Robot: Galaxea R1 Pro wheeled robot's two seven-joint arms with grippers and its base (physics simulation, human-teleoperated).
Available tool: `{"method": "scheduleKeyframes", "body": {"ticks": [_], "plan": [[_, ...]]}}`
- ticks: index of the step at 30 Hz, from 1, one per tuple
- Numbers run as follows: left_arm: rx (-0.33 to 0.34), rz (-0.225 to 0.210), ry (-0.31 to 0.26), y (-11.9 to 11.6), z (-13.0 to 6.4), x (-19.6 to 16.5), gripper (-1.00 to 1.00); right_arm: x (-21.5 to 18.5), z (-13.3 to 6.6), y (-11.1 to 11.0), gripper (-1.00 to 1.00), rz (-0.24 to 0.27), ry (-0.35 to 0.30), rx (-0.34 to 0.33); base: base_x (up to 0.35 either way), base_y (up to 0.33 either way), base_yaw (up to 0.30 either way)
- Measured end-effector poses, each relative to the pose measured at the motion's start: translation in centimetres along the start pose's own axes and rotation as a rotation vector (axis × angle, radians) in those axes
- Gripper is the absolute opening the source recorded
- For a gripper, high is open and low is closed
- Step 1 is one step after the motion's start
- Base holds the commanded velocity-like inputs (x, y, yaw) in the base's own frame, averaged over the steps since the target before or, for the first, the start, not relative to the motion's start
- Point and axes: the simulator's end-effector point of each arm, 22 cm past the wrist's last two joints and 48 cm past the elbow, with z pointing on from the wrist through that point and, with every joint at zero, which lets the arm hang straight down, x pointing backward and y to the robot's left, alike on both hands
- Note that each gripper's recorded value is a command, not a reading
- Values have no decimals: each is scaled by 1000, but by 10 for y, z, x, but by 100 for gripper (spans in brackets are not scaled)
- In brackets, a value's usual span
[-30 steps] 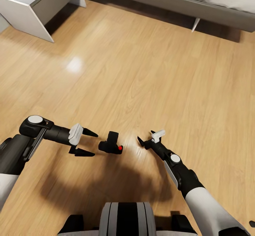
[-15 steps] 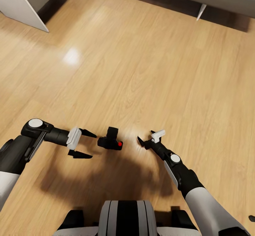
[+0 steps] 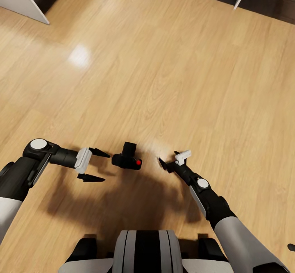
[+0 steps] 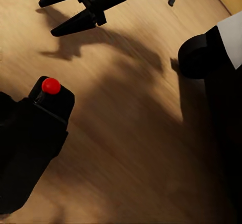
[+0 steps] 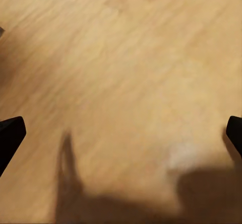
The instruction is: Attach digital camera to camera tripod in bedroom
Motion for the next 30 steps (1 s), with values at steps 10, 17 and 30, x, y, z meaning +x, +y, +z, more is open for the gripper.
{"method": "scheduleKeyframes", "body": {"ticks": [10,17,30], "plan": [[-39,98,-14,4,-11,-26,100,3,1,0,100,2,4,0,0,0,0],[-145,179,-60,18,-43,-57,100,-2,2,0,100,-5,-20,-1,0,0,0],[-179,226,-73,20,-53,-70,100,-107,-6,13,100,-127,-394,-8,0,0,0]]}}
